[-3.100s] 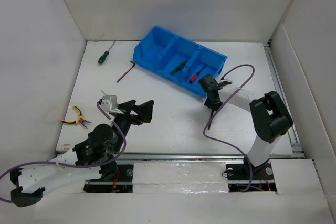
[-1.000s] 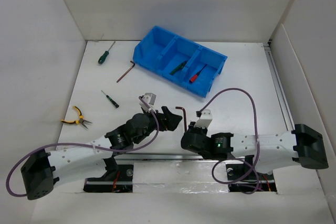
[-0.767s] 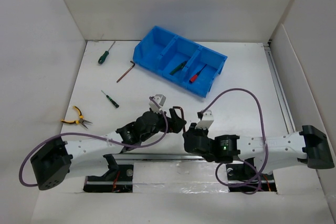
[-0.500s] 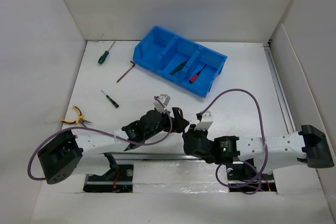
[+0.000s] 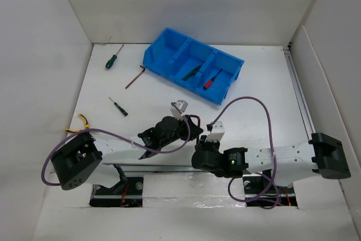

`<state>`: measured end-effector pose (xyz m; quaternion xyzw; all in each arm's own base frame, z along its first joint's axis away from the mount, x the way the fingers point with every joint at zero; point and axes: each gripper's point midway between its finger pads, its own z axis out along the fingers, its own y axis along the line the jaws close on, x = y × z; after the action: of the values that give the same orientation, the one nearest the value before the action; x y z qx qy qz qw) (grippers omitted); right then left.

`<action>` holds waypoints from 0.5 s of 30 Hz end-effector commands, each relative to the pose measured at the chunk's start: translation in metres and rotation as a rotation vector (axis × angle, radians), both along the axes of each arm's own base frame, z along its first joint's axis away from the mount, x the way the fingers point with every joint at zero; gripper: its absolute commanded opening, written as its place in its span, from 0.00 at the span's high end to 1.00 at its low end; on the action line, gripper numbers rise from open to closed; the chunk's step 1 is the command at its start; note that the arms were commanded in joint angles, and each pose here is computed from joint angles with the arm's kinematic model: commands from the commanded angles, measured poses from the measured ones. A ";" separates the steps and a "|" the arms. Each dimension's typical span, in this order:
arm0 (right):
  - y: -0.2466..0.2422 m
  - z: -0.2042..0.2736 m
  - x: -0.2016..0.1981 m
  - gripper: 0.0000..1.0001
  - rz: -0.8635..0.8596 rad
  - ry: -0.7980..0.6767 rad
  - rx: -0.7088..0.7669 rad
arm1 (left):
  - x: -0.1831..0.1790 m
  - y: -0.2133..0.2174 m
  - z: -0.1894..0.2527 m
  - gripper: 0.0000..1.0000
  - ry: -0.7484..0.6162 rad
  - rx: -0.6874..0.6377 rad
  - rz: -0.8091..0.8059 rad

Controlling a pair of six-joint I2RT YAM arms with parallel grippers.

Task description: Sort the tools into containers

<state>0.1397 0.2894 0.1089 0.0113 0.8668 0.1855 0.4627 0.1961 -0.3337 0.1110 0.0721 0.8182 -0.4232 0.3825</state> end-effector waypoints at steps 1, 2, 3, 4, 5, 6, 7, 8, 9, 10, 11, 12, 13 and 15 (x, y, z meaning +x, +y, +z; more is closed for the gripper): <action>0.014 0.041 0.012 1.00 -0.067 -0.082 0.137 | 0.006 -0.016 0.034 1.00 -0.070 -0.093 -0.025; 0.013 0.041 0.013 1.00 -0.072 -0.087 0.136 | 0.006 -0.017 0.034 1.00 -0.068 -0.094 -0.022; 0.011 0.042 0.014 1.00 -0.079 -0.090 0.139 | 0.007 -0.017 0.034 1.00 -0.069 -0.093 -0.023; 0.010 0.045 0.014 1.00 -0.081 -0.096 0.143 | 0.008 -0.019 0.036 1.00 -0.070 -0.094 -0.023; 0.008 0.051 0.017 1.00 -0.093 -0.115 0.150 | 0.009 -0.020 0.034 1.00 -0.067 -0.087 -0.023; 0.005 0.054 0.018 1.00 -0.095 -0.126 0.136 | 0.010 -0.022 0.033 1.00 -0.069 -0.081 -0.027; 0.006 0.062 0.019 1.00 -0.095 -0.135 0.143 | 0.012 -0.025 0.038 1.00 -0.077 -0.085 -0.026; 0.004 0.071 0.020 0.95 -0.101 -0.144 0.155 | 0.014 -0.026 0.033 1.00 -0.068 -0.064 -0.025; 0.001 0.074 0.021 0.79 -0.105 -0.150 0.149 | 0.016 -0.028 0.034 1.00 -0.071 -0.060 -0.021; -0.001 0.080 0.021 0.73 -0.109 -0.154 0.161 | 0.019 -0.031 0.040 1.00 -0.078 -0.063 -0.018; -0.005 0.089 0.022 0.68 -0.116 -0.162 0.183 | 0.021 -0.031 0.036 1.00 -0.072 -0.043 -0.009; -0.010 0.091 0.022 0.60 -0.120 -0.167 0.184 | 0.023 -0.031 0.037 1.00 -0.073 -0.039 -0.003; -0.014 0.094 0.022 0.56 -0.126 -0.169 0.196 | 0.026 -0.034 0.044 1.00 -0.083 -0.044 0.003; -0.029 0.100 0.021 0.23 -0.136 -0.169 0.230 | 0.030 -0.032 0.046 1.00 -0.086 -0.027 0.023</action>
<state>0.1528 0.2771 0.1720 0.0618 0.8277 0.2303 0.5080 0.2126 -0.3592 0.1253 0.0793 0.8158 -0.4202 0.3894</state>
